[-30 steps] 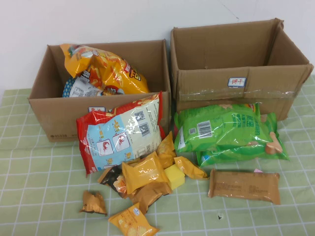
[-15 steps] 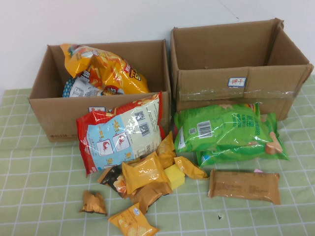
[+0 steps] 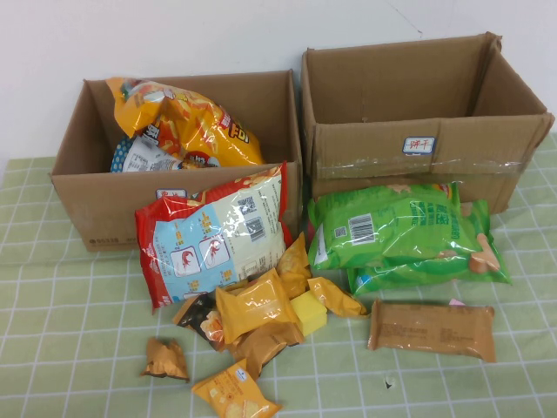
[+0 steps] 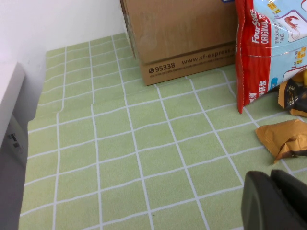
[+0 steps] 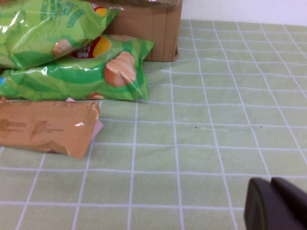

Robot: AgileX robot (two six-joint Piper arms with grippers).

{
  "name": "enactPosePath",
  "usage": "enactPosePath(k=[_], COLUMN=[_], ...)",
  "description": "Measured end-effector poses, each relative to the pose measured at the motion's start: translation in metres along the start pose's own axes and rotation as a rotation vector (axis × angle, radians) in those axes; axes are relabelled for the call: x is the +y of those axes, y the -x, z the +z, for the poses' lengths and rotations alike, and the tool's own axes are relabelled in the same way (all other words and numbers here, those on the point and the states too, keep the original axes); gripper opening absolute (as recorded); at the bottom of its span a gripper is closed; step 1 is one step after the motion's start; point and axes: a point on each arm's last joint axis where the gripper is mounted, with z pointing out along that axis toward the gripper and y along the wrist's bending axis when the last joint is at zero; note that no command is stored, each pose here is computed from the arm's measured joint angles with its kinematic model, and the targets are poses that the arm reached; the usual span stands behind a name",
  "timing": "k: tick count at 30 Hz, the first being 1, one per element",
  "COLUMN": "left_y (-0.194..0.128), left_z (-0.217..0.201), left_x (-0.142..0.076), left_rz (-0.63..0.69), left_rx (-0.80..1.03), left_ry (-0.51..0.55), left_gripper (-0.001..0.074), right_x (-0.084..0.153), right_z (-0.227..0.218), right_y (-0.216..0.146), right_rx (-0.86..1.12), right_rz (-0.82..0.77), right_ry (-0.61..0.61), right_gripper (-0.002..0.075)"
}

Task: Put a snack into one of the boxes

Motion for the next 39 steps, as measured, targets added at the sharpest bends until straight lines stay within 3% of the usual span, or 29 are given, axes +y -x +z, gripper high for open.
enactPosePath(k=[27, 39], left_y=[0.0, 0.0019], left_z=[0.0, 0.0], left_x=[0.0, 0.0005], left_rz=[0.008, 0.008], left_rx=[0.0, -0.021], left_ry=[0.0, 0.005], left_gripper=[-0.0001, -0.0001], right_x=[0.0003, 0.0064], right_z=[0.0, 0.0007], right_y=[0.0, 0.0026], right_rx=[0.0, -0.043], right_rz=[0.008, 0.18], right_ry=[0.003, 0.074], right_gripper=[-0.0002, -0.0002])
